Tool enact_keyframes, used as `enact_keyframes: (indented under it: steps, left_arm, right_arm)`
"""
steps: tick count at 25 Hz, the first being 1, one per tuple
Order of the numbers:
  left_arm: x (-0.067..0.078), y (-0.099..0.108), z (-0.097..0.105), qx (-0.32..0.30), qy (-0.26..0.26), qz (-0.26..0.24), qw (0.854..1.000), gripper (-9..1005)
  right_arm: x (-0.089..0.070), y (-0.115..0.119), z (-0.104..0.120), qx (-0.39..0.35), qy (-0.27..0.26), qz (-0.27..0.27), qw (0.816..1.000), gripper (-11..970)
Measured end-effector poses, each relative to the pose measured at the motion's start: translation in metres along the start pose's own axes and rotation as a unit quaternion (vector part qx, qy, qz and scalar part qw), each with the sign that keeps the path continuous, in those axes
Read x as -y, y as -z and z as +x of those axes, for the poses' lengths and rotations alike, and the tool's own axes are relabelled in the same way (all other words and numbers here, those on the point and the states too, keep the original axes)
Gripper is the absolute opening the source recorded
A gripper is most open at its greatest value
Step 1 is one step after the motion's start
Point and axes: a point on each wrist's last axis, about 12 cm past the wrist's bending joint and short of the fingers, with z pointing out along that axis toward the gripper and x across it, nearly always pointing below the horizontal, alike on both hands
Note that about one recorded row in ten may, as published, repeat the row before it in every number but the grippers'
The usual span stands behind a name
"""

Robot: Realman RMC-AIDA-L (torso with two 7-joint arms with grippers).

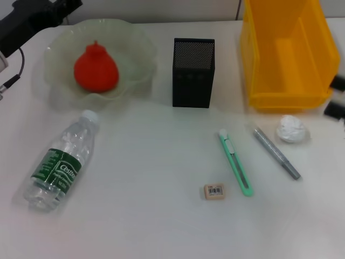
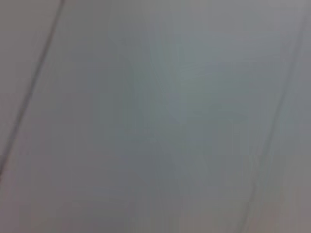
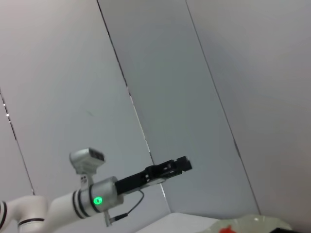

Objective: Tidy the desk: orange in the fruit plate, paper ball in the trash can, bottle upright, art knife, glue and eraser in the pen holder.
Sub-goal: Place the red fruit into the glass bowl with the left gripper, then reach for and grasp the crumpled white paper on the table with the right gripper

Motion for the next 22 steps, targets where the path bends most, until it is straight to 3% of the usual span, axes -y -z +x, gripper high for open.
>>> enact_keyframes:
  steps: [1, 2, 3, 4, 6, 7, 8, 11, 12, 13, 16, 17, 19, 20, 22]
  left_arm:
    - [0.000, 0.000, 0.000, 0.000, 0.000, 0.000, 1.000, 649]
    - [0.007, 0.005, -0.003, 0.004, -0.003, 0.043, 0.999, 688]
    - [0.007, 0.005, -0.003, 0.004, -0.003, 0.043, 0.999, 727]
    - [0.013, 0.009, -0.005, -0.002, -0.011, 0.078, 0.997, 766]
    - [0.022, 0.015, -0.005, -0.026, -0.031, 0.134, 0.990, 786]
    - [0.031, 0.022, -0.003, -0.058, -0.048, 0.180, 0.981, 796]
    - [0.031, 0.022, -0.003, -0.058, -0.048, 0.180, 0.981, 806]
    - [0.039, 0.030, 0.006, -0.109, -0.066, 0.221, 0.967, 836]
    - [0.043, 0.032, 0.012, -0.143, -0.074, 0.240, 0.957, 846]
    - [0.043, 0.032, 0.012, -0.143, -0.074, 0.240, 0.957, 845]
    - [0.044, 0.034, 0.018, -0.173, -0.075, 0.250, 0.950, 842]
    - [0.044, 0.035, 0.020, -0.177, -0.074, 0.247, 0.950, 841]
    - [0.044, 0.035, 0.021, -0.177, -0.074, 0.245, 0.950, 841]
    - [0.044, 0.035, 0.022, -0.179, -0.074, 0.243, 0.950, 841]
    - [0.044, 0.035, 0.022, -0.180, -0.074, 0.243, 0.950, 840]
  right_arm:
    - [0.000, 0.000, 0.000, 0.000, 0.000, 0.000, 1.000, 768]
    - [0.006, 0.001, -0.028, -0.031, -0.006, 0.004, 0.999, 768]
    - [0.006, 0.001, -0.028, -0.031, -0.006, 0.004, 0.999, 767]
    - [0.008, 0.001, -0.042, -0.050, -0.007, 0.009, 0.999, 766]
    - [0.007, -0.001, -0.070, -0.104, -0.009, 0.026, 0.994, 765]
    - [0.001, -0.007, -0.099, -0.173, -0.004, 0.053, 0.983, 764]
    - [0.001, -0.007, -0.099, -0.173, -0.004, 0.053, 0.983, 764]
    - [-0.011, -0.021, -0.128, -0.275, 0.000, 0.115, 0.955, 762]
    - [-0.019, -0.036, -0.142, -0.343, 0.011, 0.158, 0.926, 761]
    - [-0.019, -0.036, -0.142, -0.343, 0.011, 0.158, 0.926, 760]
    - [-0.028, -0.059, -0.148, -0.426, 0.027, 0.214, 0.878, 759]
    - [-0.030, -0.073, -0.143, -0.468, 0.035, 0.237, 0.851, 758]
    - [-0.028, -0.079, -0.138, -0.483, 0.036, 0.245, 0.840, 757]
    - [-0.021, -0.091, -0.127, -0.510, 0.034, 0.258, 0.820, 756]
    - [-0.015, -0.097, -0.119, -0.519, 0.033, 0.262, 0.813, 755]
